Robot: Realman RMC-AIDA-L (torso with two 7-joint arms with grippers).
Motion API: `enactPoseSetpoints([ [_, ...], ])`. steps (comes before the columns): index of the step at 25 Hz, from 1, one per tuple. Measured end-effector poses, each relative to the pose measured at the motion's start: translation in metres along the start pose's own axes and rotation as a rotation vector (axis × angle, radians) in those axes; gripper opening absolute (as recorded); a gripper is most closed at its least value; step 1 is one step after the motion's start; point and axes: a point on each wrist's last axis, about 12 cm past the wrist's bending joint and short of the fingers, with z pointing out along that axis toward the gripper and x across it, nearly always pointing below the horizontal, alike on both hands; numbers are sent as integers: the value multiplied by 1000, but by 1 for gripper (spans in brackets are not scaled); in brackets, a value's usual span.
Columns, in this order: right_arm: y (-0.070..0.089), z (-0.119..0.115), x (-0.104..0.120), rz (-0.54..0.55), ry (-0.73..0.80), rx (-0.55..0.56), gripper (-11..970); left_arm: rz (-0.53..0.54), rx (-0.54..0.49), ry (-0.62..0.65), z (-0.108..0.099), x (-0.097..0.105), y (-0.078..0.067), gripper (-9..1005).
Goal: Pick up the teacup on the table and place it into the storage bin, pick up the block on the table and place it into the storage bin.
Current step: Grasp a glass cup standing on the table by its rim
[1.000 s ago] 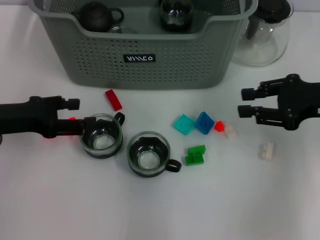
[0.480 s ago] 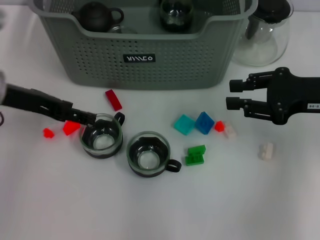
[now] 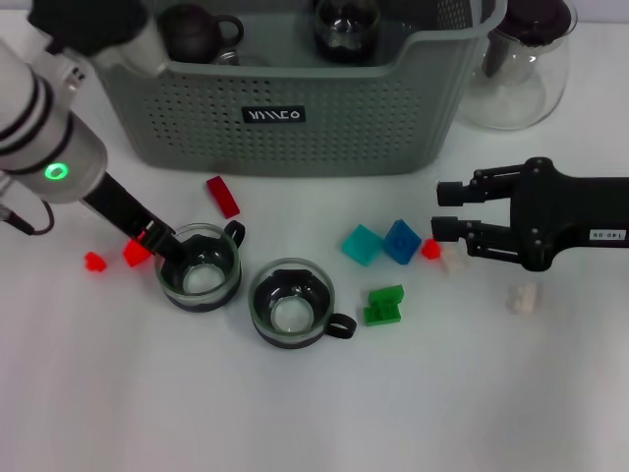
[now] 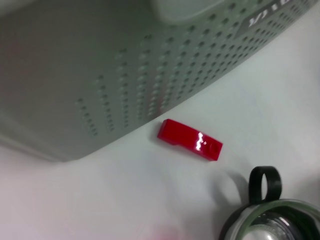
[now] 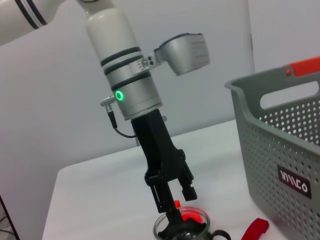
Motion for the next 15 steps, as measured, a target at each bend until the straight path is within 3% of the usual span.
enactPoseSetpoints([
  [6,1,-3,3,10,0,3,425,-12,-30,42,16,-6,-6,805],
  [11,1,-4,4,11,-1,5,425,-12,-44,38,17,-8,-5,803],
  [15,2,-5,5,17,-1,6,424,-17,-46,40,17,-7,-3,625],
])
